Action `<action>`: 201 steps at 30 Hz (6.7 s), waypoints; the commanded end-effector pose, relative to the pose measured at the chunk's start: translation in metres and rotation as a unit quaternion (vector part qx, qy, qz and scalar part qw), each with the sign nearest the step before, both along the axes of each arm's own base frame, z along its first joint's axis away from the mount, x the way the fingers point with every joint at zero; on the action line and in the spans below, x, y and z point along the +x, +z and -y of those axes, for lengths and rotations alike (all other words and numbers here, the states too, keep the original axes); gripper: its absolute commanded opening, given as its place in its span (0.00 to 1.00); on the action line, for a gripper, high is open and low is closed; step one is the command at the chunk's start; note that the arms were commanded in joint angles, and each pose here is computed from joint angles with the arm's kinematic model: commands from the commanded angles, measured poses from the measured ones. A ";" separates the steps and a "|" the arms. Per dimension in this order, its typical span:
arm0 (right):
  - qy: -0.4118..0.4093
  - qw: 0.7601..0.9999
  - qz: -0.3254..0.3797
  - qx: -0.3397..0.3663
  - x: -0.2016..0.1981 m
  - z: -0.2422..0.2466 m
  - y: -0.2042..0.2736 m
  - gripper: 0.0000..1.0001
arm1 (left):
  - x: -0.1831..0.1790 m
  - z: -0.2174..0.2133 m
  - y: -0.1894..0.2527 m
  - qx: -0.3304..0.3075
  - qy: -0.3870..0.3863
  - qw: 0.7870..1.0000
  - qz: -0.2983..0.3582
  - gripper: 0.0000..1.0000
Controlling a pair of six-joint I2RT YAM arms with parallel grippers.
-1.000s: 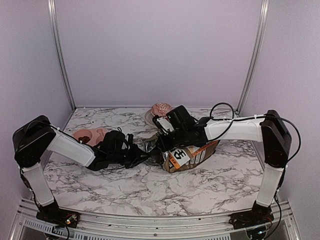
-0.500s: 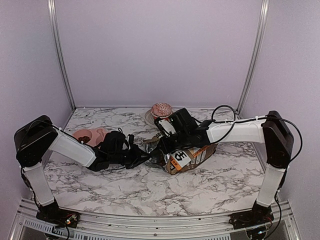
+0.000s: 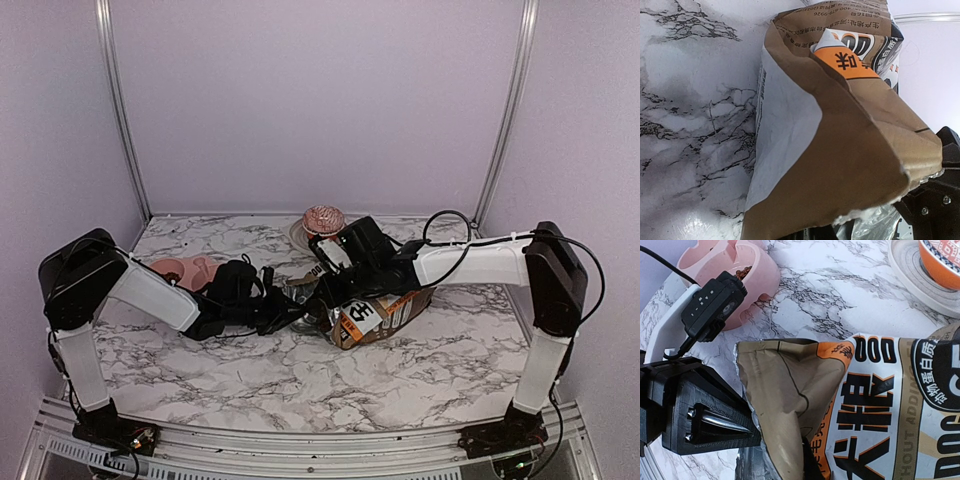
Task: Serve the pet food
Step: Collect the pet food from the pet food bag, then place the pet food in the pet food bowl.
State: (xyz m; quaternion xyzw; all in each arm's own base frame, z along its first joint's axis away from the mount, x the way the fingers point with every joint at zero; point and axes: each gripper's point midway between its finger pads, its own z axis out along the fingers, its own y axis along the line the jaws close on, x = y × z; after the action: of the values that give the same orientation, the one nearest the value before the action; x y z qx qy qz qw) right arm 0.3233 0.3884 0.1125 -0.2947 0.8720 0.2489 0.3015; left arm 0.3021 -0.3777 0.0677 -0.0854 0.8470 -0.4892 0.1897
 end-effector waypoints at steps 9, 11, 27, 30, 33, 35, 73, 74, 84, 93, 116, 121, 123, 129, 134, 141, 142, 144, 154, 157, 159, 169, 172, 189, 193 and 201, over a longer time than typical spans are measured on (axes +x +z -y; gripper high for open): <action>-0.004 0.999 -0.036 -0.037 -0.013 0.015 -0.016 0.00 | -0.004 -0.007 -0.013 0.021 0.001 1.000 -0.015 0.00; -0.006 0.999 -0.034 -0.036 -0.012 0.014 -0.014 0.00 | -0.005 -0.008 -0.011 0.016 0.002 1.000 -0.014 0.00; -0.026 0.999 -0.030 -0.029 -0.006 0.014 -0.006 0.00 | -0.002 -0.002 0.001 -0.033 -0.002 0.999 -0.005 0.00; -0.031 0.999 -0.027 -0.030 -0.005 0.016 -0.005 0.00 | -0.002 -0.004 0.006 -0.047 0.001 0.999 0.002 0.00; -0.036 0.999 -0.021 -0.031 -0.003 0.018 -0.003 0.00 | -0.003 -0.008 0.009 -0.058 0.005 0.998 0.007 0.00; -0.040 0.999 -0.017 -0.030 -0.002 0.019 0.000 0.00 | -0.004 -0.011 0.010 -0.065 0.007 0.998 0.010 0.00; -0.074 0.997 0.027 -0.008 0.023 0.030 0.035 0.00 | -0.020 -0.027 0.051 -0.107 -0.014 0.992 0.070 0.00; -0.076 0.997 0.028 -0.008 0.024 0.032 0.035 0.00 | -0.020 -0.028 0.052 -0.108 -0.014 0.992 0.071 0.00; -0.084 0.996 0.035 -0.003 0.032 0.039 0.040 0.00 | -0.023 -0.034 0.054 -0.104 -0.014 0.992 0.074 0.00; -0.089 0.995 0.040 -0.005 0.035 0.045 0.043 0.00 | -0.025 -0.041 0.053 -0.093 -0.011 0.993 0.077 0.00; -0.098 0.994 0.045 -0.006 0.042 0.051 0.045 0.00 | -0.031 -0.058 0.051 -0.027 -0.008 0.995 0.099 0.00; -0.099 0.994 0.043 -0.005 0.042 0.051 0.044 0.00 | -0.030 -0.058 0.053 -0.006 -0.011 0.994 0.108 0.00; -0.099 0.994 0.044 -0.005 0.042 0.051 0.044 0.00 | -0.030 -0.058 0.054 -0.003 -0.011 0.994 0.109 0.00; -0.099 0.994 0.044 -0.005 0.041 0.052 0.044 0.00 | -0.031 -0.058 0.060 -0.005 -0.010 0.994 0.113 0.00; -0.100 0.994 0.043 -0.004 0.042 0.052 0.043 0.00 | -0.031 -0.058 0.071 -0.015 -0.009 0.993 0.117 0.00; -0.100 0.994 0.045 -0.003 0.041 0.053 0.045 0.00 | -0.032 -0.056 0.084 -0.034 -0.010 0.993 0.115 0.00; -0.100 0.994 0.045 -0.001 0.041 0.052 0.046 0.00 | -0.032 -0.056 0.085 -0.036 -0.009 0.993 0.115 0.00; -0.099 0.994 0.044 -0.002 0.041 0.053 0.044 0.00 | -0.031 -0.056 0.088 -0.040 -0.007 0.993 0.115 0.00; -0.098 0.994 0.044 0.003 0.040 0.052 0.045 0.00 | -0.034 -0.055 0.101 -0.060 -0.013 0.992 0.114 0.00; -0.097 0.994 0.043 0.005 0.039 0.051 0.046 0.00 | -0.034 -0.057 0.107 -0.065 -0.016 0.991 0.120 0.00; -0.096 0.994 0.043 0.006 0.039 0.051 0.047 0.00 | -0.035 -0.057 0.112 -0.069 -0.019 0.989 0.128 0.00; -0.093 0.994 0.052 0.001 0.045 0.047 0.053 0.00 | -0.039 -0.056 0.129 -0.088 -0.033 0.986 0.139 0.00; -0.094 0.994 0.058 -0.002 0.048 0.048 0.055 0.00 | -0.040 -0.057 0.134 -0.093 -0.034 0.985 0.143 0.00; -0.107 0.992 0.071 -0.005 0.062 0.054 0.059 0.00 | -0.037 -0.078 0.155 -0.123 -0.007 0.980 0.154 0.00; -0.104 0.992 0.066 -0.005 0.061 0.053 0.053 0.00 | -0.026 -0.095 0.159 -0.129 0.023 0.979 0.155 0.00; -0.103 0.993 0.062 -0.004 0.062 0.052 0.045 0.00 | -0.017 -0.123 0.162 -0.135 0.062 0.976 0.159 0.00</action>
State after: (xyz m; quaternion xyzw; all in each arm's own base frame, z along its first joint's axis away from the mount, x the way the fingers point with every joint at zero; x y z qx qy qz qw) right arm 0.3516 0.3472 0.1409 -0.2494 0.8864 0.2101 0.3287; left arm 0.2836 -0.2670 0.2153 -0.0778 0.7457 -0.5803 0.3180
